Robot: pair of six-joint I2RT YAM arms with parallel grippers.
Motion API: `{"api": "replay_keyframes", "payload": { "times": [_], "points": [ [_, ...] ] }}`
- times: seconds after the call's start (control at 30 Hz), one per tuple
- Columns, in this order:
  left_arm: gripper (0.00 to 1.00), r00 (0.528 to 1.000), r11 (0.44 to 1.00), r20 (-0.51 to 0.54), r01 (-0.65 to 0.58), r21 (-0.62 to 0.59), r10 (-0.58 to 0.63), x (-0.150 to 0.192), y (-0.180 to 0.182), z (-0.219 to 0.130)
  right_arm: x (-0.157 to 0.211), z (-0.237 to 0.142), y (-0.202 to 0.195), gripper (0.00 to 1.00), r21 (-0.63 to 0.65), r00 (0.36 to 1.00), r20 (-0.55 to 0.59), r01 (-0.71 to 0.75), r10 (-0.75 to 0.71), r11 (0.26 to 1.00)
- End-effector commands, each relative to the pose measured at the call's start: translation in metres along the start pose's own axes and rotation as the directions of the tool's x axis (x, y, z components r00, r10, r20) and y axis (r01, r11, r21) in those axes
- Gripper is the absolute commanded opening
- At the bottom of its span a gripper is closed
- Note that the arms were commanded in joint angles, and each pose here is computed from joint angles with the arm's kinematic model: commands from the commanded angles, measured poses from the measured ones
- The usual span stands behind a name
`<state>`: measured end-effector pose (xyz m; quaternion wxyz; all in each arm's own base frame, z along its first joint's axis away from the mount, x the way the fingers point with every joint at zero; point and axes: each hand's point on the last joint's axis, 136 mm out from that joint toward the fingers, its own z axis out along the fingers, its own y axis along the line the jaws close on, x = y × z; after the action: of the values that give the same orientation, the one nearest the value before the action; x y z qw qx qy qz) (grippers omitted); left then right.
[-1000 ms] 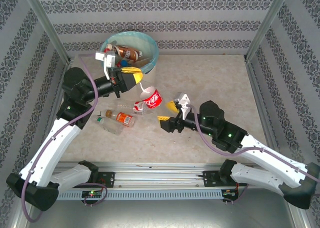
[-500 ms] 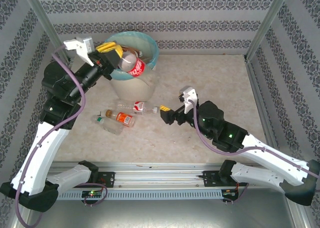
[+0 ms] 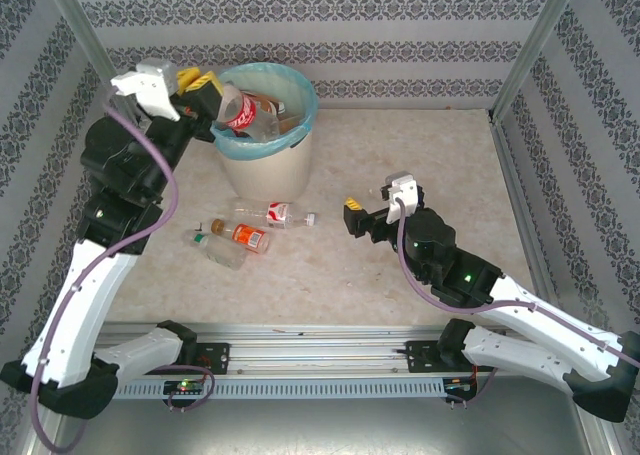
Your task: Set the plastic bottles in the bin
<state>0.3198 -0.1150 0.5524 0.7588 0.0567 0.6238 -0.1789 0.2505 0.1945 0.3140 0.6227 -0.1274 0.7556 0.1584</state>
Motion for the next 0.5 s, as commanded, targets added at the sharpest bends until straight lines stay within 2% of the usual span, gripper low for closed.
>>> {"api": "replay_keyframes", "payload": {
  "times": [0.0, 0.1, 0.23, 0.33, 0.47],
  "points": [
    [0.0, 0.998, 0.998, 0.041, -0.053, 0.036, 0.051, -0.009, -0.009, 0.022, -0.004, -0.006, -0.007, 0.98, 0.017, 0.999, 0.012, -0.041, 0.04, 0.999],
    [0.0, 0.997, 0.995, 0.025, -0.068, 0.067, 0.066, 0.003, -0.014, 0.042, 0.0, -0.008, -0.01, 0.98, 0.025, 0.998, 0.008, -0.055, 0.055, 0.998],
    [0.0, 0.996, 0.994, 0.016, -0.093, 0.05, 0.092, 0.019, -0.011, 0.064, 0.004, -0.007, -0.012, 0.98, 0.041, 0.998, -0.006, -0.059, 0.059, 0.997],
    [0.0, 0.99, 0.988, -0.014, -0.139, 0.064, 0.14, 0.045, -0.011, 0.087, 0.005, -0.001, -0.008, 0.98, 0.036, 0.998, -0.017, -0.055, 0.056, 0.998],
    [0.0, 0.988, 0.988, -0.058, -0.141, 0.065, 0.145, 0.081, -0.008, 0.109, 0.007, 0.012, 0.004, 0.98, 0.01, 0.998, -0.053, -0.034, 0.035, 0.999]
  ]
}}
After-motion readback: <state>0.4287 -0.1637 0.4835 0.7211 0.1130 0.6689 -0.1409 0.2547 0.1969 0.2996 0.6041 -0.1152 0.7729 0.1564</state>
